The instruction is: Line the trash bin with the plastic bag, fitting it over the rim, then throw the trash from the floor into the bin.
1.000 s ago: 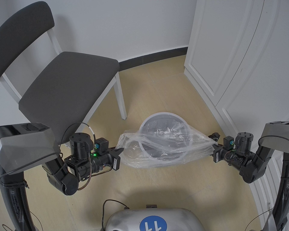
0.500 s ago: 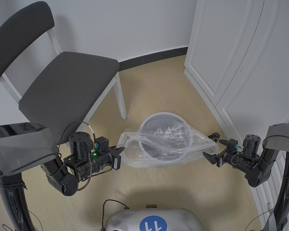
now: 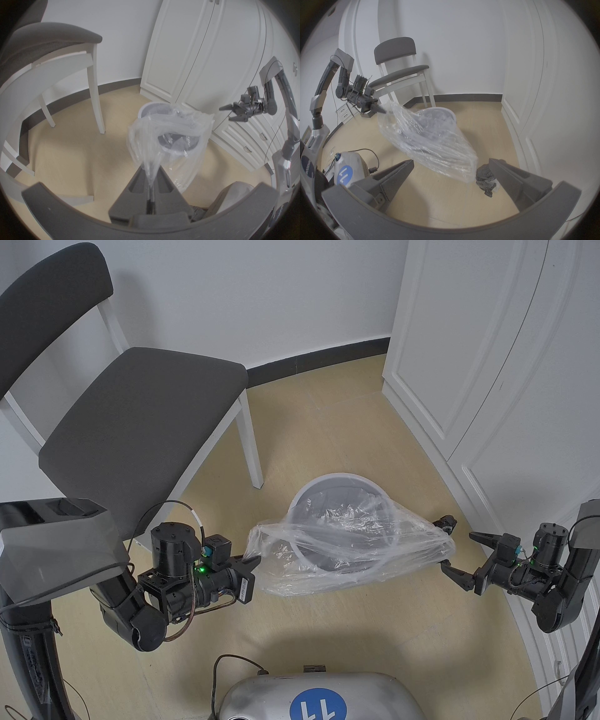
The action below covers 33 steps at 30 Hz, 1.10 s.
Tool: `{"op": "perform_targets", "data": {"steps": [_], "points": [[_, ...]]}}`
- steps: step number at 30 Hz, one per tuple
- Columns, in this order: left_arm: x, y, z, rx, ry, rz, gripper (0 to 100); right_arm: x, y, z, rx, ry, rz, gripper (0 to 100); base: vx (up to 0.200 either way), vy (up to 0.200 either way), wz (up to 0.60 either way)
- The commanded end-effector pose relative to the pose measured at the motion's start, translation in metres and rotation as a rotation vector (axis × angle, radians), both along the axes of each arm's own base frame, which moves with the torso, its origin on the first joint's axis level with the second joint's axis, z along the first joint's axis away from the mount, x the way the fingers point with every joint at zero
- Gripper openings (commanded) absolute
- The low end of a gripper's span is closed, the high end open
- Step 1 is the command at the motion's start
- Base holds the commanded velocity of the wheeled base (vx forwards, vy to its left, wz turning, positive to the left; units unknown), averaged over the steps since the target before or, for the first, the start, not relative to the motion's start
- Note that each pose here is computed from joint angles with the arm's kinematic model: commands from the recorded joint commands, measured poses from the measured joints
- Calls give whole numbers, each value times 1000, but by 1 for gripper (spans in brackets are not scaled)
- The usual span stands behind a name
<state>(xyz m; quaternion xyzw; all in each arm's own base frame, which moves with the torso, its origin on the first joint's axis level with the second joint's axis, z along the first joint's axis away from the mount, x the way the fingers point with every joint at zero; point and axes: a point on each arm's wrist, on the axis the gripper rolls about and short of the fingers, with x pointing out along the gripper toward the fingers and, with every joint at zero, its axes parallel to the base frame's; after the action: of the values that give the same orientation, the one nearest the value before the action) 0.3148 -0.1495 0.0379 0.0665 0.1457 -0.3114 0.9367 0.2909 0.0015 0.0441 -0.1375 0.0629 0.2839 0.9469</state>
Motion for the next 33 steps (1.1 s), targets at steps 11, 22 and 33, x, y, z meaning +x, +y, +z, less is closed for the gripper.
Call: {"op": "perform_targets", "data": {"steps": [11,22,33], "points": [[-2,1,-3,30,20,40,0,33,87,106,-60,38,-380,100,0,0,0],[-5,3,-3,49,23,74,100,123,146,127,-34,96,-474,100,0,0,0],[-5,8,-2,89,-15,66,100,144,209,93,75,146,-404,100,0,0,0]]}}
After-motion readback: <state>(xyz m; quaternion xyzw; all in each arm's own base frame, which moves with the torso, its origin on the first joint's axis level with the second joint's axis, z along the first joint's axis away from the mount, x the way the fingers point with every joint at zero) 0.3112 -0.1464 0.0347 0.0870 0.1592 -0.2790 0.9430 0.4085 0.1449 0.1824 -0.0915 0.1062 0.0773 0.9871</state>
